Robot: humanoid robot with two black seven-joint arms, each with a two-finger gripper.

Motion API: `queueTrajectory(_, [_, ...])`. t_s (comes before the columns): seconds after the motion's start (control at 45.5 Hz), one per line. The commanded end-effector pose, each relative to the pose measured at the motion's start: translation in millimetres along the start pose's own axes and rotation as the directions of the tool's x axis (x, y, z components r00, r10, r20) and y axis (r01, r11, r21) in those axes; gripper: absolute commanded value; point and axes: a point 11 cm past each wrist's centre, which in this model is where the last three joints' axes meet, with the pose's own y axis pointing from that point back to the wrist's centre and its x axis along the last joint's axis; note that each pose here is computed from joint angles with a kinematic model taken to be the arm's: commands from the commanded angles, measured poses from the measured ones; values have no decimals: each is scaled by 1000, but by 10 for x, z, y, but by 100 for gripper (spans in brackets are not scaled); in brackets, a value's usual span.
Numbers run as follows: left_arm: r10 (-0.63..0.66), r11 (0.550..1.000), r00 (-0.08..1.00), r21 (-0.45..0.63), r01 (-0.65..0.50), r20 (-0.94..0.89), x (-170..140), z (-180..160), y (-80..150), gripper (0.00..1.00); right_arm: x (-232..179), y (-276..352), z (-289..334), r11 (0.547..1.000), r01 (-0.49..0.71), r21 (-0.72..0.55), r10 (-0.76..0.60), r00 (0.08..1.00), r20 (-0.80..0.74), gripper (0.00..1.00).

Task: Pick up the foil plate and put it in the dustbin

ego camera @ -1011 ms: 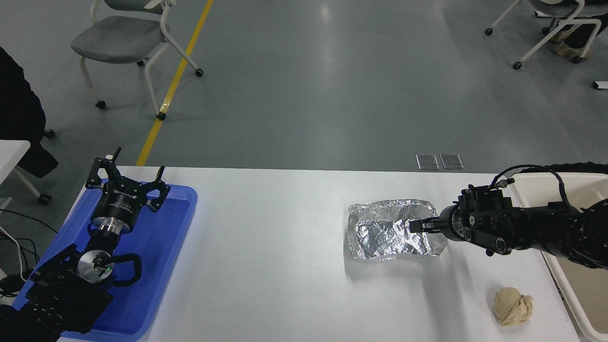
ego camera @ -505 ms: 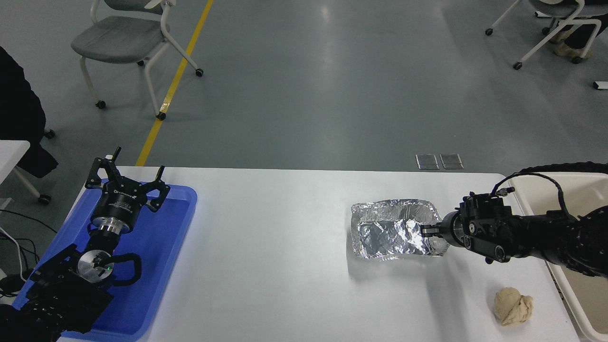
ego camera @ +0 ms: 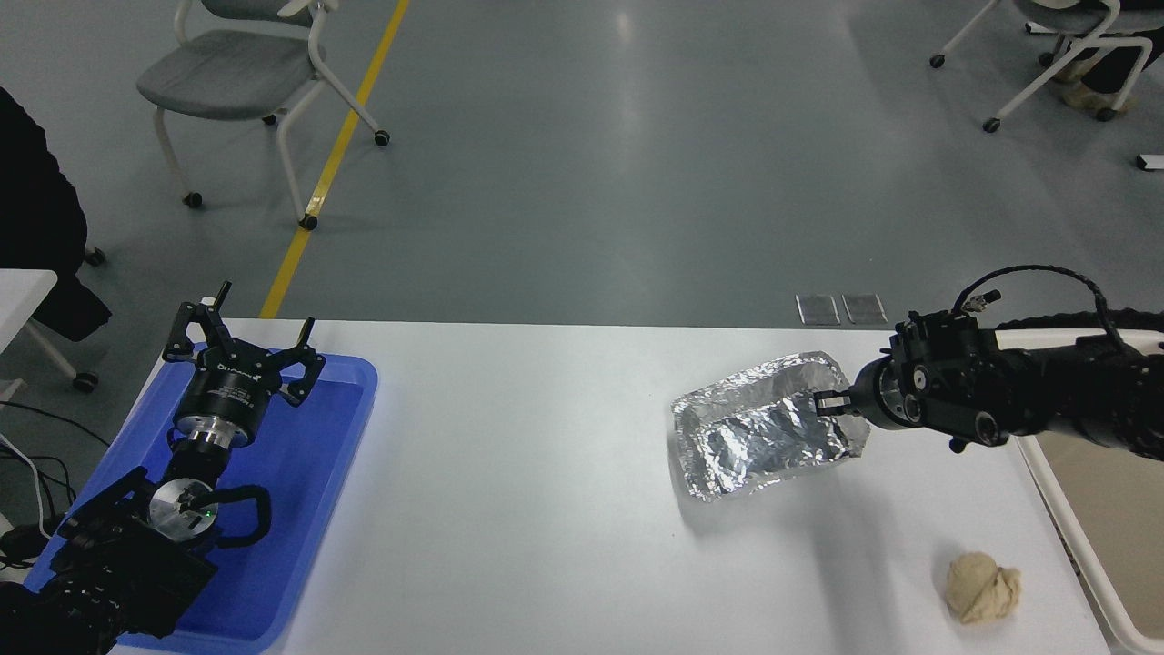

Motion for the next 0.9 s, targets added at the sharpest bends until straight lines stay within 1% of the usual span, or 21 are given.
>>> queueTrajectory(0.0, [2,1000,1000,-1,-2,2,7,8,4,100,354,875,364,999,18,-42,-18,1000,10,0])
queueTrajectory(0.22, [2,1000,1000,-1,-2,3,9,16,5,100,600,1625,464,997,8,-74,-8,1000,-10,0])
queueTrajectory(0.352, [2,1000,1000,-3,-2,2,9,18,4,100,762,2076,442,996,9,-86,-8,1000,13,0])
queueTrajectory(0.484, [3,1000,1000,-2,-3,2,15,16,10,100,864,2364,397,995,11,-94,-10,1000,8,0])
queueTrajectory(0.615, [3,1000,1000,-2,-3,2,15,16,10,100,917,2503,360,995,-1,-102,0,1000,-3,0])
queueTrajectory(0.879, [1,1000,1000,-2,-1,1,7,12,6,100,894,2523,441,991,20,-132,-19,1000,12,0])
